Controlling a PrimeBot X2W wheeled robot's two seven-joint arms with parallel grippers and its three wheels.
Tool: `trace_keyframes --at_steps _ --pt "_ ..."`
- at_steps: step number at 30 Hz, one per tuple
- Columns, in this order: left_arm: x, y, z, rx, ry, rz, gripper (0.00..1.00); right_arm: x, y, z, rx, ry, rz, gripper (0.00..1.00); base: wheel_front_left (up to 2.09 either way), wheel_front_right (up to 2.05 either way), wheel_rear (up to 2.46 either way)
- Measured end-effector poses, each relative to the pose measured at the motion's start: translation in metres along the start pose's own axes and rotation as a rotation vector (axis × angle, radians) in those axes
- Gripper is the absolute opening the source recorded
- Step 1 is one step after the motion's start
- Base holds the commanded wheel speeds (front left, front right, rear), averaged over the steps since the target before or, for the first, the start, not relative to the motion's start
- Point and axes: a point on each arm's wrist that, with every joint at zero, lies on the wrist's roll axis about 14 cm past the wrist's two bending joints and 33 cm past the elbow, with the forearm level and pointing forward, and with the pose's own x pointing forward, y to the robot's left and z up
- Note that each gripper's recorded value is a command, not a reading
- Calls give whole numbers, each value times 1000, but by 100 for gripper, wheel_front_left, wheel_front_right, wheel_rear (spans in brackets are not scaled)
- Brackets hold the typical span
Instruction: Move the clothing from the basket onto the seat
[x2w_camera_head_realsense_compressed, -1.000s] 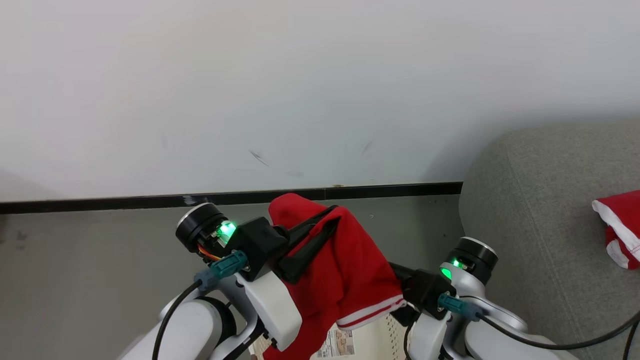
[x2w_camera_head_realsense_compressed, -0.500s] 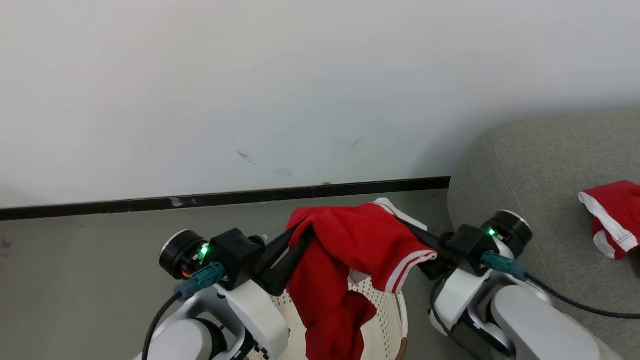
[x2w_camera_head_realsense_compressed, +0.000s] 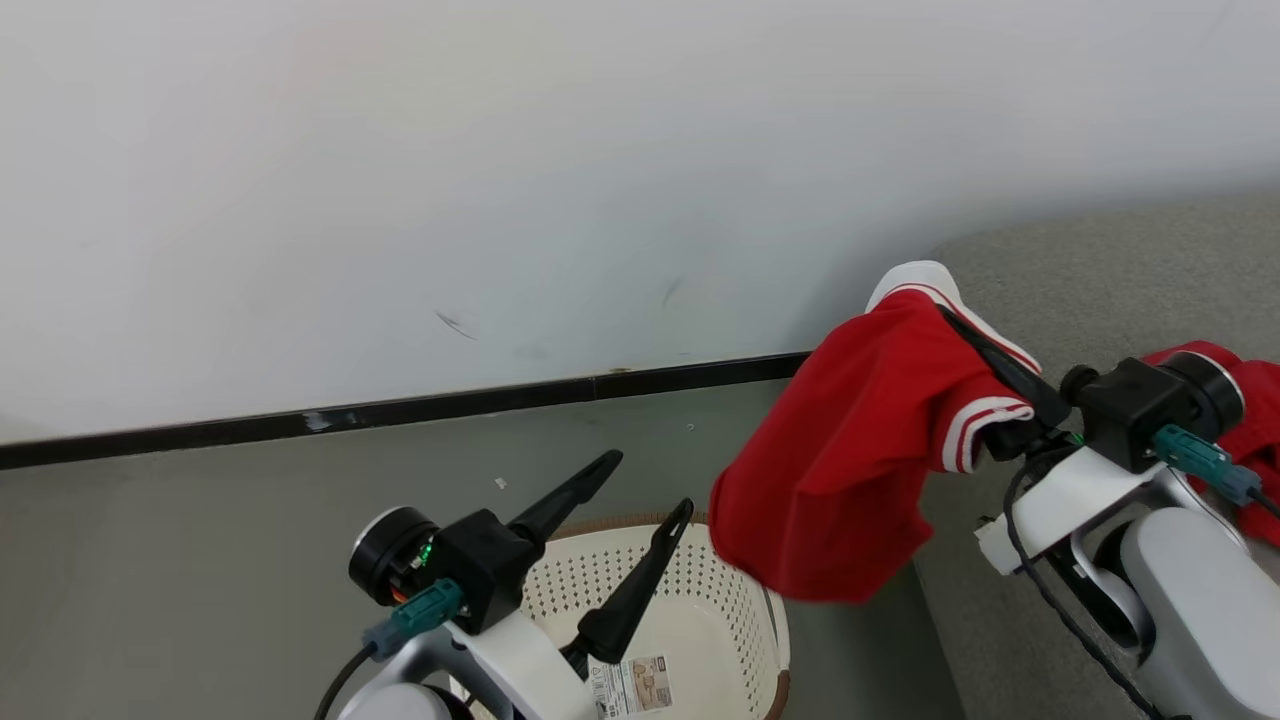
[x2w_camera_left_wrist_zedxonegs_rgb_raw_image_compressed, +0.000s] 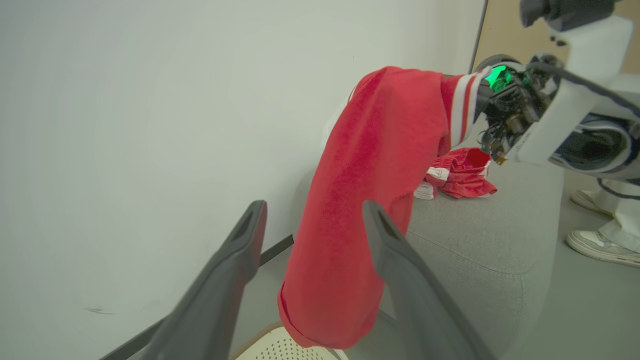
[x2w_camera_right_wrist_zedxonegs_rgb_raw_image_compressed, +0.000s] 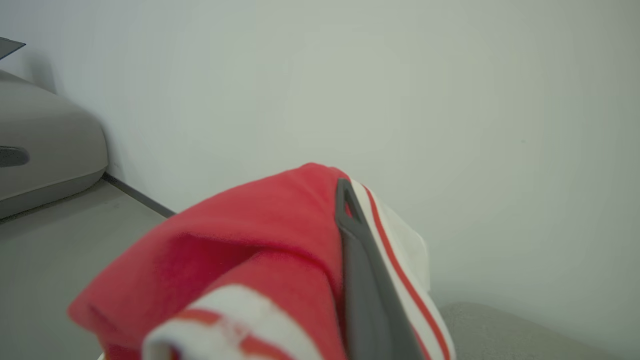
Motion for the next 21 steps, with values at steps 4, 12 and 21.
trace_keyframes --at_steps 4,12,21 --pt "1 -16 -8 -25 4 -43 100 -19 -26 -3 -16 18 -88 0 0 0 0" --pt "6 -44 -14 -57 1 -129 100 -72 -72 -17 -50 97 -269 0 0 0 0" --pt "12 -79 -18 -89 -4 -234 100 -122 -90 -20 -59 141 -407 0 0 0 0"
